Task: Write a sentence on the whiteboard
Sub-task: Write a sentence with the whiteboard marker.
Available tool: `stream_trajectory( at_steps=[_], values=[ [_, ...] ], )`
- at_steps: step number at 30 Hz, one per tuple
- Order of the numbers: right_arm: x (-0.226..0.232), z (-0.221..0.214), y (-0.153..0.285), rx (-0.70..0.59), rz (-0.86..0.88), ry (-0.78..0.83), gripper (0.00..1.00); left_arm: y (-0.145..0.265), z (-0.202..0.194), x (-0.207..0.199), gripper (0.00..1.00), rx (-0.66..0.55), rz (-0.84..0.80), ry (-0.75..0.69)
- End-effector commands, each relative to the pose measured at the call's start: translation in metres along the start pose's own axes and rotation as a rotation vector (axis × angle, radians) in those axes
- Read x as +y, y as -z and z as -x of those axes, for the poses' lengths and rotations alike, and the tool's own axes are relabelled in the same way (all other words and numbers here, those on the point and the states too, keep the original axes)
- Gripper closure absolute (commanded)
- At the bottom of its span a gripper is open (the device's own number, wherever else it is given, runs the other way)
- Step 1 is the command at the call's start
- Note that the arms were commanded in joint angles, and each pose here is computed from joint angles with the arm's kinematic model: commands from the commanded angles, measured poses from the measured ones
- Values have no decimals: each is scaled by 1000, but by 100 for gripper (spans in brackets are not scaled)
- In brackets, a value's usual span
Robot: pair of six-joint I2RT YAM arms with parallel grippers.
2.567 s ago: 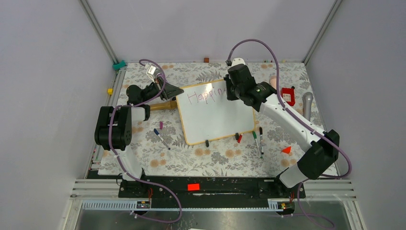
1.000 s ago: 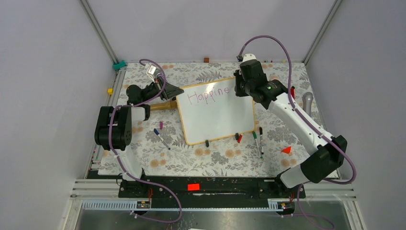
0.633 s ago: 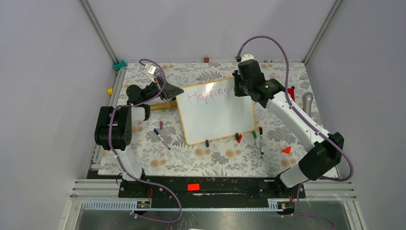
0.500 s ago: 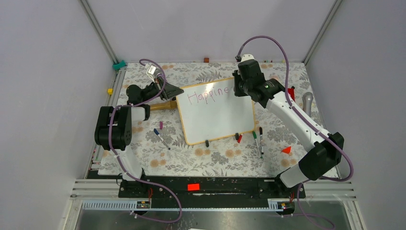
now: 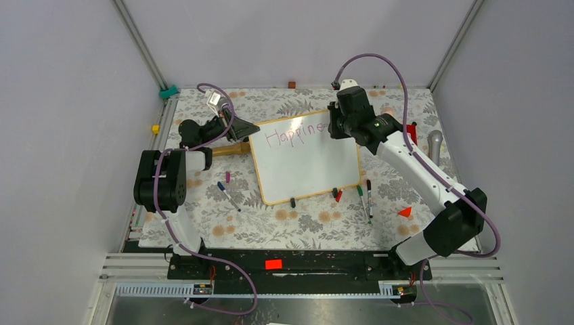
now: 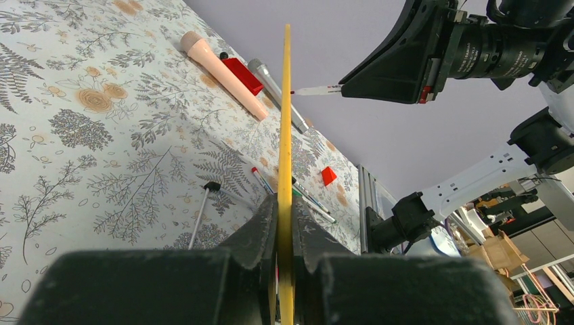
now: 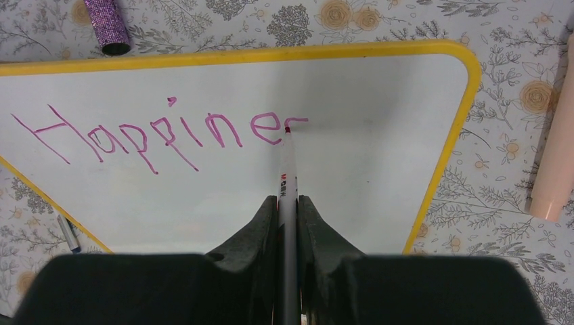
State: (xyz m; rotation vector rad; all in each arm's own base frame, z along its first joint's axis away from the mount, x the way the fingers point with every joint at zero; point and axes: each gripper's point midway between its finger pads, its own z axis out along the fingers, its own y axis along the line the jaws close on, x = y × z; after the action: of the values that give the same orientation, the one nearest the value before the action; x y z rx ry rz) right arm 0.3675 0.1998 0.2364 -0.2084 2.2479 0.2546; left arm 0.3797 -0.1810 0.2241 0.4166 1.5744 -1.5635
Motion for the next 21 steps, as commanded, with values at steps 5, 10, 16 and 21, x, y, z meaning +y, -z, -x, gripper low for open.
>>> stream_trajectory(
  at_steps=[5,10,16,21],
  values=[
    [-21,-1,7,-18,-93,-1,100,-1,2,-14,100,43,-68,-135],
    [-27,-1,7,-7,-128,5,100,-1,2,-14,100,43,-69,-137],
    [-22,-11,7,20,-92,-1,100,-1,2,-14,100,42,-69,-137],
    [-12,-19,5,51,-36,-9,100,-2,3,-14,100,43,-70,-138]
  ],
)
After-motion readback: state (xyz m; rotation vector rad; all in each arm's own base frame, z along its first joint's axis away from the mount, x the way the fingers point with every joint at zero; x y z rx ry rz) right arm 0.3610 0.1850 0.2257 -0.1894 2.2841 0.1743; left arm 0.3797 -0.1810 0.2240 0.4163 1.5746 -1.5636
